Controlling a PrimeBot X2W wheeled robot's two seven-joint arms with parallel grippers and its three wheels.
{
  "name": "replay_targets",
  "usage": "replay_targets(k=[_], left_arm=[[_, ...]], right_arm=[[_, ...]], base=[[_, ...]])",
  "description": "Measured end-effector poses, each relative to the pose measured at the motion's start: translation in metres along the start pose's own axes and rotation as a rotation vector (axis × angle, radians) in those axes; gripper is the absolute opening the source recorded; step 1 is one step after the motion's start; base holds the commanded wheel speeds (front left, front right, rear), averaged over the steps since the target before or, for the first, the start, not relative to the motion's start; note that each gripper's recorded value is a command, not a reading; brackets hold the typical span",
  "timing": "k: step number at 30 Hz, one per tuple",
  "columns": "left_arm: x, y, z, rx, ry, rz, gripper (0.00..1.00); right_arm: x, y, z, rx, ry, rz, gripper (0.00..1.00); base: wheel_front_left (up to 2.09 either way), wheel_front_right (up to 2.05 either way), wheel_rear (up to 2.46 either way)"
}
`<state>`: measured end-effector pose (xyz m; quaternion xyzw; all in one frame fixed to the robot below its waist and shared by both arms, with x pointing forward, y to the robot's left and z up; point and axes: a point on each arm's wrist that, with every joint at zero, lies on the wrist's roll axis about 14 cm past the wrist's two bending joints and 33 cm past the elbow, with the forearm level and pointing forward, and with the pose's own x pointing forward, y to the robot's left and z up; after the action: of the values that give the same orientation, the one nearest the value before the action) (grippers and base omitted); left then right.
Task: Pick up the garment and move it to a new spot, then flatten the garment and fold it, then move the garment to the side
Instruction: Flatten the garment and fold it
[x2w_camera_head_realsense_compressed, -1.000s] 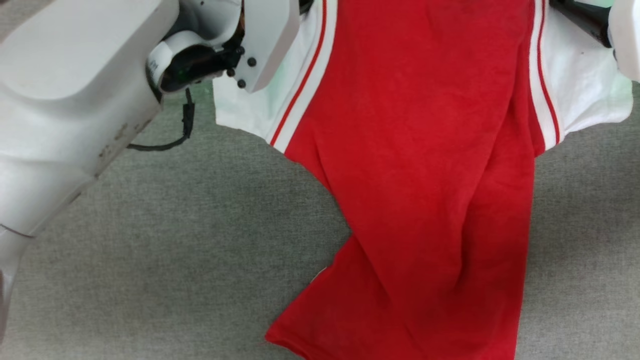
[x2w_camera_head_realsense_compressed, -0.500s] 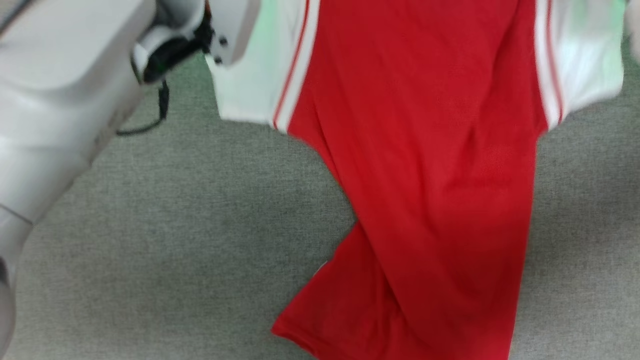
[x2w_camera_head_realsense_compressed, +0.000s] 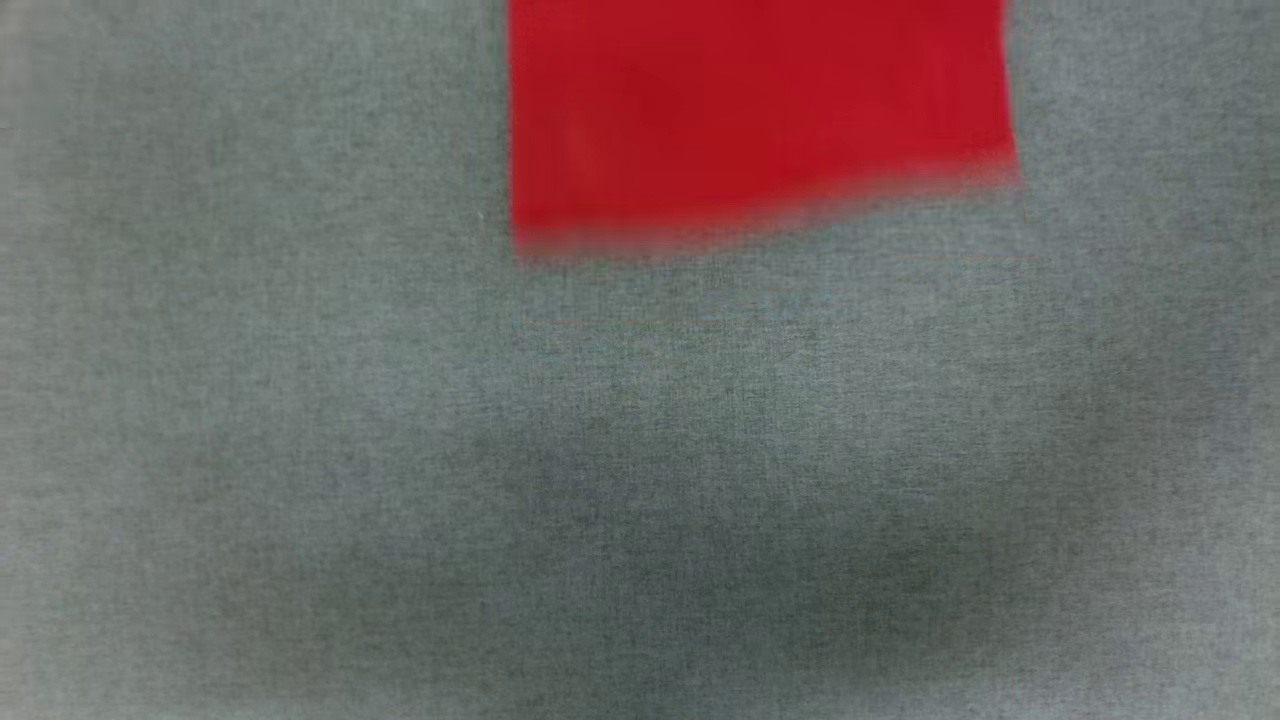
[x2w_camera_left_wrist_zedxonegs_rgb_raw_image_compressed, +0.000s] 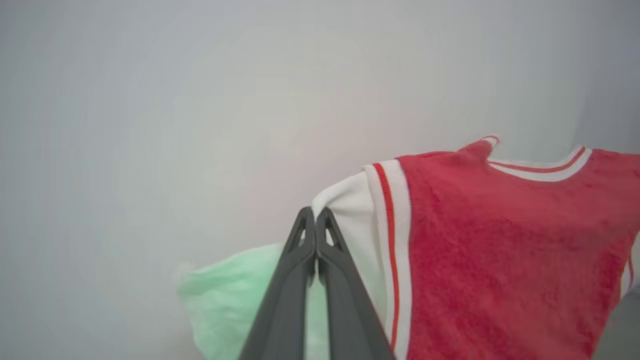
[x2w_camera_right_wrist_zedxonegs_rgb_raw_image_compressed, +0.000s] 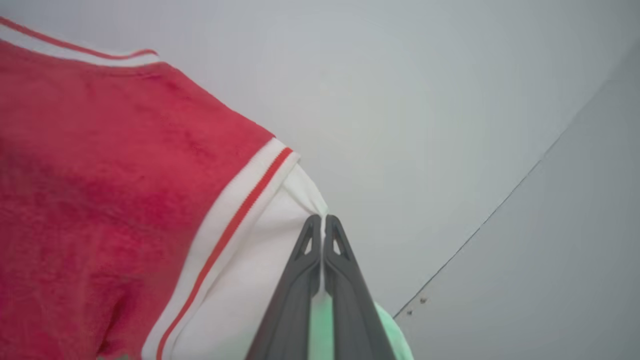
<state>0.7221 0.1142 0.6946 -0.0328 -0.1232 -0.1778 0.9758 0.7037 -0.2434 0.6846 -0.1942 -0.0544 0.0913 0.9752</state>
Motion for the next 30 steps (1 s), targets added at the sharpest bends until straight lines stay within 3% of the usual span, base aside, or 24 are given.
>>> replay_targets(k=[4, 7, 12, 15, 21, 25, 30], left_arm=[[0.006, 0.001, 0.075, -0.043, -0.168, 0.021, 0.0], [0.001, -0.002, 0.08, -0.05, -0.168, 0.02, 0.0], [-0.028, 0.009, 0.005, -0.076, 0.012, 0.047, 0.0], [-0.055, -0.01, -0.047, -0.135, 0.134, -0.017, 0.0], [-0.158, -0.035, -0.153, -0.247, 0.417, -0.106, 0.0], [-0.227, -0.056, -0.186, -0.304, 0.554, -0.171, 0.0], [-0.29, -0.071, -0.196, -0.411, 0.654, -0.185, 0.0]], right_arm=[[-0.002, -0.025, 0.052, 0.026, -0.141, -0.091, 0.0], [-0.005, -0.02, 0.056, 0.04, -0.138, -0.086, 0.0], [-0.019, 0.011, 0.01, 0.018, -0.018, 0.014, 0.0], [-0.036, 0.032, -0.026, 0.027, 0.056, 0.087, 0.0], [-0.109, 0.087, -0.119, 0.073, 0.263, 0.278, 0.0], [-0.173, 0.115, -0.16, 0.135, 0.391, 0.381, 0.0], [-0.246, 0.157, -0.177, 0.222, 0.525, 0.526, 0.0]], base=[[0.0, 0.0, 0.0], [0.0, 0.0, 0.0], [0.0, 0.0, 0.0], [0.0, 0.0, 0.0], [0.0, 0.0, 0.0], [0.0, 0.0, 0.0], [0.0, 0.0, 0.0]])
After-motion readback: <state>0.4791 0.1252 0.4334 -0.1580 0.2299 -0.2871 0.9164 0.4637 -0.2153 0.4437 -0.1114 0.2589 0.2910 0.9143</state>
